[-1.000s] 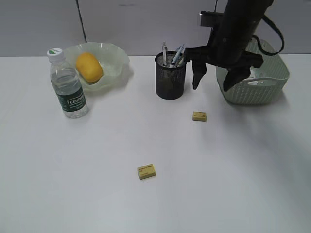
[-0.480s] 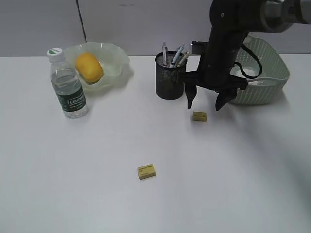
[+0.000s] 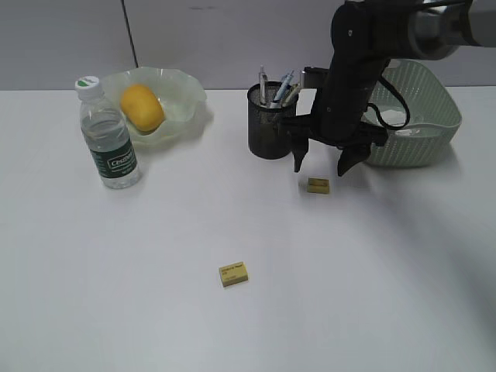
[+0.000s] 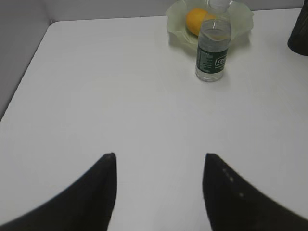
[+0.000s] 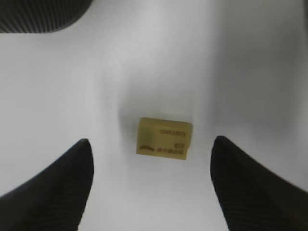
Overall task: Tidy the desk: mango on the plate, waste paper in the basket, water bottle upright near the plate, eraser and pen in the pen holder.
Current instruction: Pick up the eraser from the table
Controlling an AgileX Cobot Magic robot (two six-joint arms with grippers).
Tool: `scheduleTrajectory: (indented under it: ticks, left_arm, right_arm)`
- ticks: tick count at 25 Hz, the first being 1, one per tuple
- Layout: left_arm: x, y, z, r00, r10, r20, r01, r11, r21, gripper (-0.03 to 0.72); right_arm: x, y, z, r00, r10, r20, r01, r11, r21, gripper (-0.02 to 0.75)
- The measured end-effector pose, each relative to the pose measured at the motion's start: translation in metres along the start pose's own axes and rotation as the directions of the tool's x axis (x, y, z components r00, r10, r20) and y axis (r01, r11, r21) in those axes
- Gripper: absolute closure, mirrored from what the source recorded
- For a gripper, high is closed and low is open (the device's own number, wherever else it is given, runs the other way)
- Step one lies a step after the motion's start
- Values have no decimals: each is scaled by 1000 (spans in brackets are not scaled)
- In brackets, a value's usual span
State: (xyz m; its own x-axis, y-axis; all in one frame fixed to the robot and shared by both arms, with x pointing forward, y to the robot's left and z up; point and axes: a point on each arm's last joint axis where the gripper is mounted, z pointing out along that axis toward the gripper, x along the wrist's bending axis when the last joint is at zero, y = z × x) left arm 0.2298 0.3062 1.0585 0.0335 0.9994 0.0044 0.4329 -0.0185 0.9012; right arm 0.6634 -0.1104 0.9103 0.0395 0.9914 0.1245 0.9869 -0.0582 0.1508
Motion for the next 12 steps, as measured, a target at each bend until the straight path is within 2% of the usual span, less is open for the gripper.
scheduleTrajectory:
  ticks: [12]
  left_arm:
    - [0,0,0,1000,0,0,0,1000,0,253]
  right_arm:
    - [-1,-1,14,1000,3,7,-3,1000,12,144]
